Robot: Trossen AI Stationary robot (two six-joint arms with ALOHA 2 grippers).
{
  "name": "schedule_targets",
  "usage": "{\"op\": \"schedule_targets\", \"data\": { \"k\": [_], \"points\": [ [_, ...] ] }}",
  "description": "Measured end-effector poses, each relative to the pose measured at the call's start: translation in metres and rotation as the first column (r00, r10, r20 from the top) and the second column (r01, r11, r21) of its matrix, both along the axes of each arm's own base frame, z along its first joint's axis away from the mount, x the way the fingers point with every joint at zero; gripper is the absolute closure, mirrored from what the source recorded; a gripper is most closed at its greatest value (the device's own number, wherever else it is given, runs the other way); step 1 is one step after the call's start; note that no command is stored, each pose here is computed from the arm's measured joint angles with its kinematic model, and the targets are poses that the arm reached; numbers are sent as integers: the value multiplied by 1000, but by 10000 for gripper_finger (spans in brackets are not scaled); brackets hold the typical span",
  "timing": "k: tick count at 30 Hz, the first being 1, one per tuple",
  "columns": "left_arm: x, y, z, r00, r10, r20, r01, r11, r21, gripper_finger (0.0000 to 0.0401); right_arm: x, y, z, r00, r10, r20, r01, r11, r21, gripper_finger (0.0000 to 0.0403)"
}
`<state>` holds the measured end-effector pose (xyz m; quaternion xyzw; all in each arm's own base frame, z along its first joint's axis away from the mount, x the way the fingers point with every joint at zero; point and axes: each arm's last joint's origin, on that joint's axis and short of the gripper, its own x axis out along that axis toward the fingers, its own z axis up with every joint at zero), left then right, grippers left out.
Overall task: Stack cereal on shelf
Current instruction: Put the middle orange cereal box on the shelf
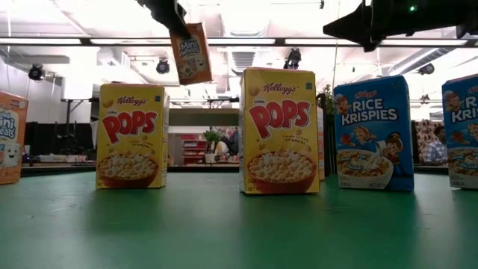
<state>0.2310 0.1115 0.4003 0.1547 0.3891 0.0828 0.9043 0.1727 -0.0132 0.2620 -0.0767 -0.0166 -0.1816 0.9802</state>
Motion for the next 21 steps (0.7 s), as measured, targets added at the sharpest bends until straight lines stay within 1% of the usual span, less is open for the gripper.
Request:
{"op": "schedule_targets", "data": {
  "k": [3, 7, 9, 12, 15, 18, 21],
  "points": [
    [-7, 26, -2, 999, 30, 37, -28, 998, -53, 246, 1, 0, -1, 1000, 2, 2, -2, 1000, 26, 381],
    [-10, 57, -14, 996, 92, 13, -90, 991, -101, 246, 1, 0, -3, 1000, 2, -14, -2, 999, 37, 381],
    [-9, 70, -23, 995, 104, -1, -104, 985, -138, 246, 1, 0, -3, 1000, 2, -14, -2, 999, 42, 381],
    [-5, 82, -32, 991, 131, -23, -133, 976, -174, 246, 1, 0, -4, 1000, 4, -10, -3, 997, 79, 381],
    [-1, 90, -38, 988, 147, -55, -156, 968, -197, 246, 1, 0, -8, 999, 5, -42, -1, 995, 96, 381],
    [4, 95, -37, 985, 160, -65, -170, 964, -205, 246, 1, 0, -10, 998, 4, -67, 1, 996, 84, 381],
    [8, 99, -29, 980, 192, -55, -200, 953, -228, 246, 1, 0, -9, 997, -1, -81, 5, 999, 40, 381]
  ]
}}
